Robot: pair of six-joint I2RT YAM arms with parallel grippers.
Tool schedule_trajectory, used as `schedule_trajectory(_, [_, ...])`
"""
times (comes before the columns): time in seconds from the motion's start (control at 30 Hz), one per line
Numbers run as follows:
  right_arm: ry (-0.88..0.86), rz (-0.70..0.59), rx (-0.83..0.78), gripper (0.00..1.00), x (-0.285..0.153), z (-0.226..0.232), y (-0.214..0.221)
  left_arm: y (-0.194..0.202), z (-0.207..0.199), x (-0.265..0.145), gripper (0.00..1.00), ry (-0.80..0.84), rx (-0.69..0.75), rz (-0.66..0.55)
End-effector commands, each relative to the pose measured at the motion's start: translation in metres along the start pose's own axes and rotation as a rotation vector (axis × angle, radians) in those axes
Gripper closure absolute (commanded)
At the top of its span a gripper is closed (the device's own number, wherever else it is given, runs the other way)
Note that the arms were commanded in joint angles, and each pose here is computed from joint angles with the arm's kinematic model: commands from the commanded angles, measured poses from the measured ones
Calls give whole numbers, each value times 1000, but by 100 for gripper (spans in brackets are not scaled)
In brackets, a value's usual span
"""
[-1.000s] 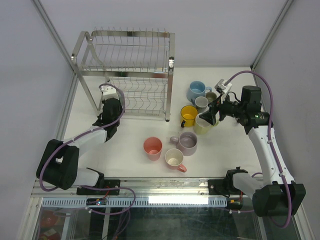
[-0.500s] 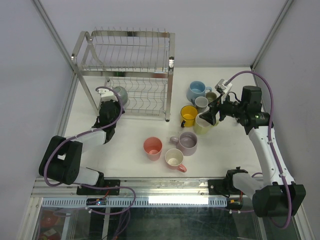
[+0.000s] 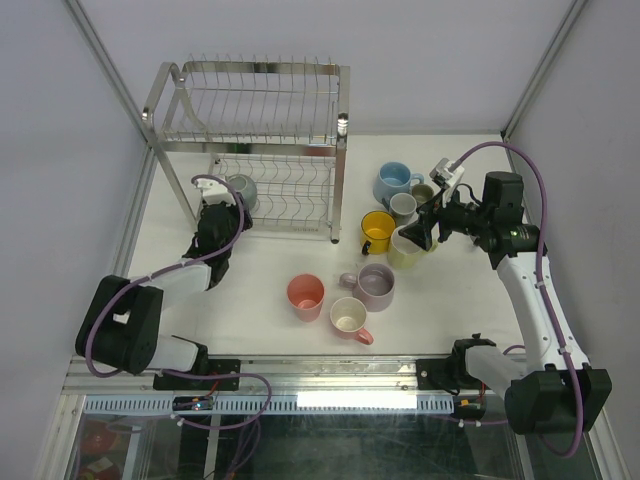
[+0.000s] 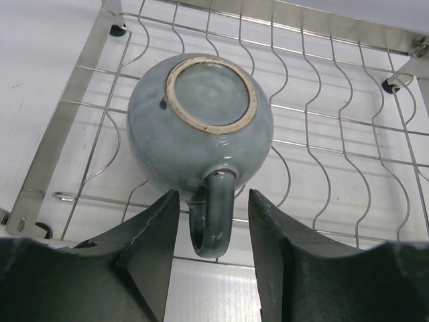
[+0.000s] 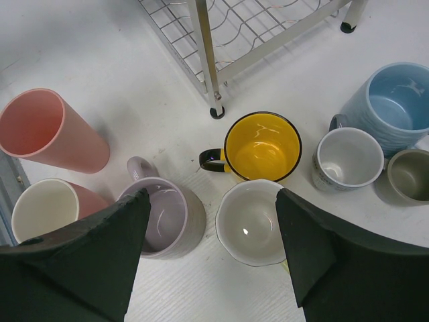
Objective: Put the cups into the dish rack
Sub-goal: Turn the cup upside down in the dish rack.
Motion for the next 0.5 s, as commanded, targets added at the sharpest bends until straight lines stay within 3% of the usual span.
schedule_trajectory(0.0, [8,-54,-57,21,-5,-1,-15,-25,-6,-5,55,-18,-50,-37])
schedule_trajectory(0.2, [5,-55,-54,21,-5,0,-15,-20,-1,-14,52,-102,-21,17])
schedule_trajectory(0.47, [5,-58,-52,21,-5,0,-15,-17,-15,-7,47,-165,111,2])
Point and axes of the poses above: each gripper's point midway between its finger pads, its own x axis out along the fingers, its own z axis along the line the jaws close on, y = z × x, the point moved 3 cm from there along -x, back along the fingers, and after that the axes turned 12 degrees about -x, right-handed, at the moved point
